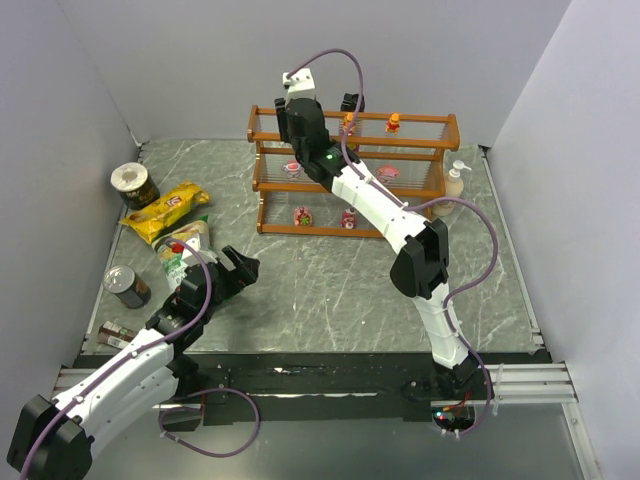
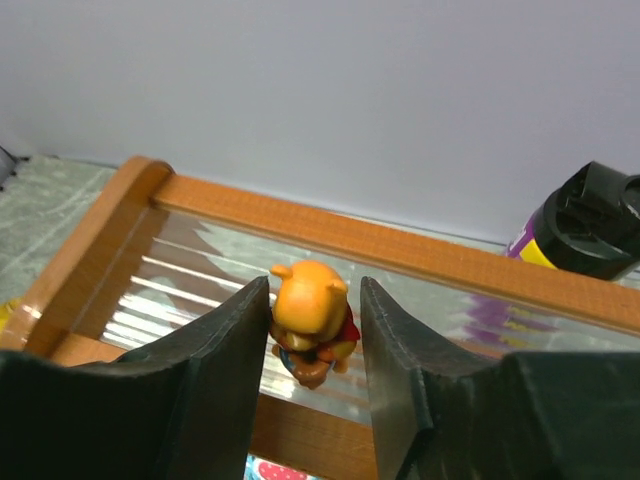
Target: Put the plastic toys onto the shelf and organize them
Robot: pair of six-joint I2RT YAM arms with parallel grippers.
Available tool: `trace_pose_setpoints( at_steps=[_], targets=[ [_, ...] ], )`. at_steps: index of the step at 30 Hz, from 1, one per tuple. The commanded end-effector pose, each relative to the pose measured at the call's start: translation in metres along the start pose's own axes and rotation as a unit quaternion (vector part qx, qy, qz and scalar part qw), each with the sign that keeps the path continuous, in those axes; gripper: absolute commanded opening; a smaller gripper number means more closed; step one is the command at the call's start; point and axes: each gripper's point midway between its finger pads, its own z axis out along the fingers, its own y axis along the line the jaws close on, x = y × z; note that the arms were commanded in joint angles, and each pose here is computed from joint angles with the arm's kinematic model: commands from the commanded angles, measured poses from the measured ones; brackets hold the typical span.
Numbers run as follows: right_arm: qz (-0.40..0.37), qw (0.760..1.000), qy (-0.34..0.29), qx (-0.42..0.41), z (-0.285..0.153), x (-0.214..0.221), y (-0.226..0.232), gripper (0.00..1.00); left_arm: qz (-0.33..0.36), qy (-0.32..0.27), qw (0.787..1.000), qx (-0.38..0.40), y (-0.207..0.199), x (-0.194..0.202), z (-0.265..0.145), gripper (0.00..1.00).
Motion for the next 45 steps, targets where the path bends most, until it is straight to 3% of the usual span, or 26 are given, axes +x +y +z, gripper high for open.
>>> trace_pose_setpoints(
  at_steps=[1, 8, 14, 19, 31, 40, 45],
  targets=[
    [-0.004, 1.000, 0.005, 0.012, 0.002, 0.006, 0.002, 0.50, 0.000, -0.023, 1.000, 0.017, -0.017, -0.020, -0.001, 0.96],
    [-0.002, 1.000, 0.005, -0.003, -0.002, 0.003, 0.005, 0.66, -0.001, -0.025, 1.000, 0.016, -0.016, -0.020, -0.002, 0.96],
    [0.000, 1.000, 0.007, -0.006, -0.008, -0.002, 0.004, 0.71, 0.000, -0.023, 1.000, 0.014, -0.015, -0.019, -0.001, 0.96],
    [0.010, 1.000, -0.004, -0.013, -0.022, -0.022, 0.000, 0.74, -0.001, -0.023, 1.000, 0.014, -0.016, -0.019, -0.001, 0.96],
    [0.023, 0.998, -0.040, -0.033, -0.062, -0.076, -0.013, 1.00, 0.004, -0.018, 1.000, 0.023, -0.020, -0.019, 0.000, 0.96],
    [0.025, 0.998, -0.049, -0.013, -0.114, -0.089, -0.043, 1.00, 0.001, -0.023, 0.999, 0.041, -0.026, -0.021, -0.004, 0.96],
    [0.028, 0.999, 0.000, 0.036, -0.160, -0.043, -0.086, 1.00, 0.005, -0.021, 0.998, 0.067, -0.036, -0.022, -0.007, 0.96]
  ],
)
